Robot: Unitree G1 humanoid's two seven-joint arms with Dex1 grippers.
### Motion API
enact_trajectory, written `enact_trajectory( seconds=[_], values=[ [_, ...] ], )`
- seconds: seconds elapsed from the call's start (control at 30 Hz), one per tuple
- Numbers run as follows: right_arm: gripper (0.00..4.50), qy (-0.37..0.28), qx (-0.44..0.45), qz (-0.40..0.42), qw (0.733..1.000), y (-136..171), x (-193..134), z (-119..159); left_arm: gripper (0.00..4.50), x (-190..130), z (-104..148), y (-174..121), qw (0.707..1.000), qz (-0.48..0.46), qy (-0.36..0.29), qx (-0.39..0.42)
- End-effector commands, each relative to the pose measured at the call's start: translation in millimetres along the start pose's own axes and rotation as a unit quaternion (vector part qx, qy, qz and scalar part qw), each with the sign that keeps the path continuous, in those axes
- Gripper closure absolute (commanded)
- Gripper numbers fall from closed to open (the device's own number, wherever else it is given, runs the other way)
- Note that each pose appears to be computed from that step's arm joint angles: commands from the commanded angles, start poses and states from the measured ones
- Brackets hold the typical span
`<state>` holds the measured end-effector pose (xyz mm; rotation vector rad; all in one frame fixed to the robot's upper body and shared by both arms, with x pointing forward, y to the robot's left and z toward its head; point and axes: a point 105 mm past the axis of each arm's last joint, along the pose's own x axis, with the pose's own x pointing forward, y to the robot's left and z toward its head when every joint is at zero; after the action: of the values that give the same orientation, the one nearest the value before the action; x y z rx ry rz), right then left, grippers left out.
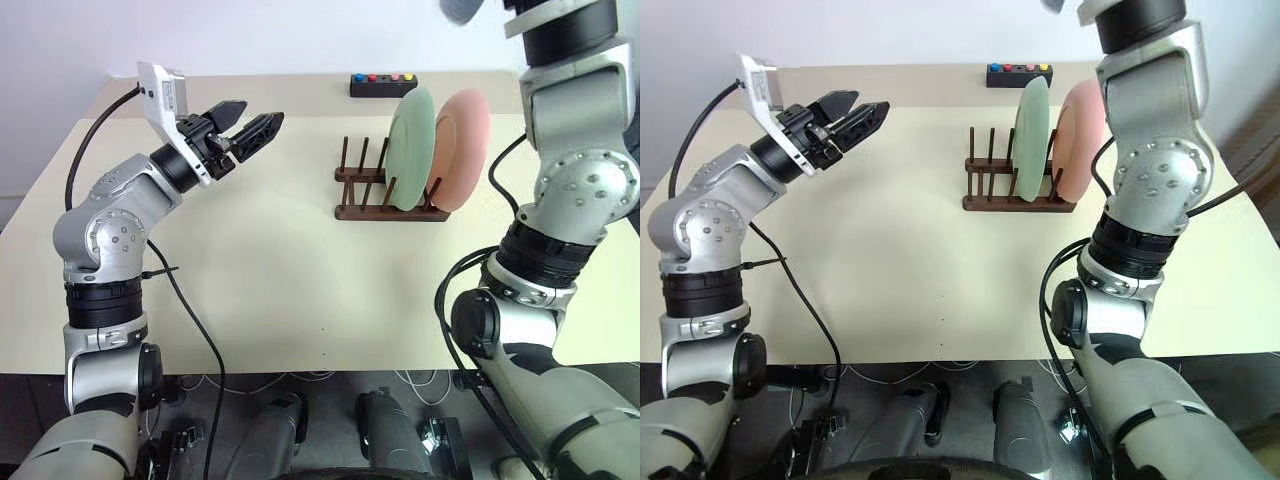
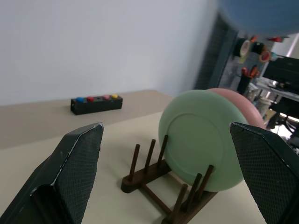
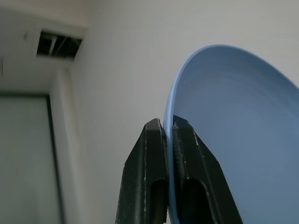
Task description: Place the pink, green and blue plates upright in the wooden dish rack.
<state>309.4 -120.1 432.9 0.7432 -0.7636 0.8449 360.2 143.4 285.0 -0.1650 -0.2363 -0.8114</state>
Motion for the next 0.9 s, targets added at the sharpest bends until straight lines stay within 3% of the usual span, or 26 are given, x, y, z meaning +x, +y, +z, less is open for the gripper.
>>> enact_trajectory(
  seconds=[0.03,0.23,0.4,0.6,0.9],
  values=[
    [4.5,-0.012,0.107,0.002,0.994,8,-2,3,0.08,-8,13,-5,0.998,-0.018,-0.015,0.053],
    [4.5,0.052,0.135,-0.029,0.989,-3,-18,-30,0.08,-20,6,-11,0.993,-0.057,0.009,0.101],
    [4.5,0.095,0.129,-0.095,0.983,-31,-37,-66,0.08,-33,-1,-12,0.986,-0.082,0.035,0.139],
    [4.5,0.085,0.134,-0.138,0.978,-57,-50,-80,0.08,-36,6,-7,0.983,-0.071,0.017,0.166],
    [4.5,0.091,0.143,-0.142,0.975,-56,-50,-89,0.08,-39,3,-8,0.983,-0.065,0.018,0.173]
  ],
)
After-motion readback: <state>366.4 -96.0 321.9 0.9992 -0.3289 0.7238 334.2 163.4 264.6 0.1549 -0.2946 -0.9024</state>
